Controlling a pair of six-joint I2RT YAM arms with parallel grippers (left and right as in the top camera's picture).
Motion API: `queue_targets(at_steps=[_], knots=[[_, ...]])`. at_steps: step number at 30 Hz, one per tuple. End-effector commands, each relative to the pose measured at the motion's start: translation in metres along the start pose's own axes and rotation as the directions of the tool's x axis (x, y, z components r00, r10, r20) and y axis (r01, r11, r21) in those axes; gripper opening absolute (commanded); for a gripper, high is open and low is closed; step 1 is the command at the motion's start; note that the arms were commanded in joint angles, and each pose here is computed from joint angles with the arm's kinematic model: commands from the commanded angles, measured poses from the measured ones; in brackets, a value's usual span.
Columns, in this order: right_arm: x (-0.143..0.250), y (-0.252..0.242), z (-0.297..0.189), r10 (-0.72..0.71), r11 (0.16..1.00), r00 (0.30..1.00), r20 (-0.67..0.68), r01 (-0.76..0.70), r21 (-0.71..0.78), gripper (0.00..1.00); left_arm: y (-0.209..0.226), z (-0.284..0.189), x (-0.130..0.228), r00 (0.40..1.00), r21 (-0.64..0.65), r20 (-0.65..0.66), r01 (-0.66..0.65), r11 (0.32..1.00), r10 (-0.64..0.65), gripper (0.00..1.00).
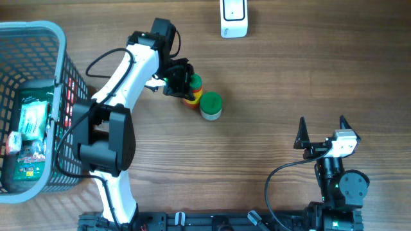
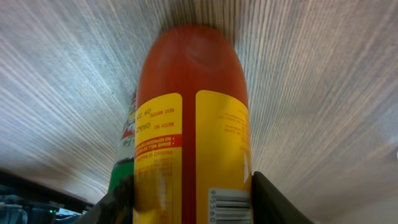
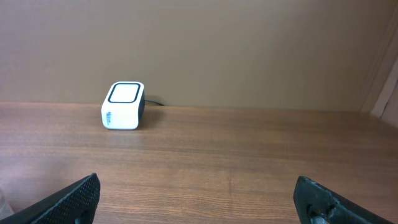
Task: Scan the item barcode
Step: 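Carry the sauce bottle out and stand it beside the green bottle, then return the left gripper to the basket and grasp the Kleenex tissue pack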
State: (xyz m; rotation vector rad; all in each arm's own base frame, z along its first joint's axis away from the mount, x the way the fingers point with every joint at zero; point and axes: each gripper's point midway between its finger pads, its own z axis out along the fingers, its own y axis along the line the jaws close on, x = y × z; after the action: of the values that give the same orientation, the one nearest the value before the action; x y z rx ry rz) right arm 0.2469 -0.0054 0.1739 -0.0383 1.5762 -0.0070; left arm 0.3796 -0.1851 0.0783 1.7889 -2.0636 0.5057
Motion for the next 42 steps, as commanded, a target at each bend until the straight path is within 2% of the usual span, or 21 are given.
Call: queue_targets(at_steps=[1, 4, 10, 14, 19, 27, 32, 37, 42], knots=[[-0.001, -0.001, 0.000, 0.010, 1.000, 1.000, 0.004, -0.010, 0.006, 1.00, 0.003, 0.007, 0.003, 0.998, -0.014, -0.053, 0.022, 1.000, -0.023, 0.50], [-0.001, -0.001, 0.000, 0.009, 1.000, 1.000, 0.004, -0.009, 0.006, 1.00, 0.004, 0.006, 0.005, 0.998, -0.013, -0.059, 0.018, 1.000, -0.019, 0.68], [-0.001, -0.001, 0.000, 0.009, 1.000, 1.000, 0.004, -0.009, 0.006, 1.00, 0.006, 0.002, 0.007, 0.997, -0.013, -0.064, -0.033, 0.999, 0.032, 0.84], [-0.001, -0.001, 0.000, 0.010, 1.000, 1.000, 0.004, -0.010, 0.006, 1.00, 0.006, -0.004, 0.008, 0.998, 0.003, -0.047, -0.040, 0.999, 0.040, 0.91], [-0.001, -0.001, 0.000, 0.009, 1.000, 1.000, 0.004, -0.009, 0.006, 1.00, 0.004, -0.032, -0.002, 0.994, 0.069, 0.091, -0.069, 0.995, 0.062, 1.00], [-0.001, -0.001, 0.000, 0.010, 1.000, 1.000, 0.004, -0.010, 0.006, 1.00, 0.001, -0.107, -0.005, 0.947, 0.251, 0.312, -0.163, 0.954, 0.079, 1.00], [-0.001, -0.001, 0.000, 0.009, 1.000, 1.000, 0.004, -0.009, 0.006, 1.00, 0.007, -0.172, -0.005, 0.854, 0.323, 0.501, -0.334, 0.885, 0.139, 1.00], [-0.001, -0.001, 0.000, 0.009, 1.000, 1.000, 0.004, -0.009, 0.006, 1.00, 0.048, -0.252, -0.026, 0.710, 0.362, 0.704, -0.347, 0.865, -0.010, 1.00], [-0.001, -0.001, 0.000, 0.009, 1.000, 1.000, 0.004, -0.009, 0.007, 1.00, 0.077, -0.330, -0.042, 0.593, 0.421, 0.796, -0.399, 0.814, -0.121, 0.99]])
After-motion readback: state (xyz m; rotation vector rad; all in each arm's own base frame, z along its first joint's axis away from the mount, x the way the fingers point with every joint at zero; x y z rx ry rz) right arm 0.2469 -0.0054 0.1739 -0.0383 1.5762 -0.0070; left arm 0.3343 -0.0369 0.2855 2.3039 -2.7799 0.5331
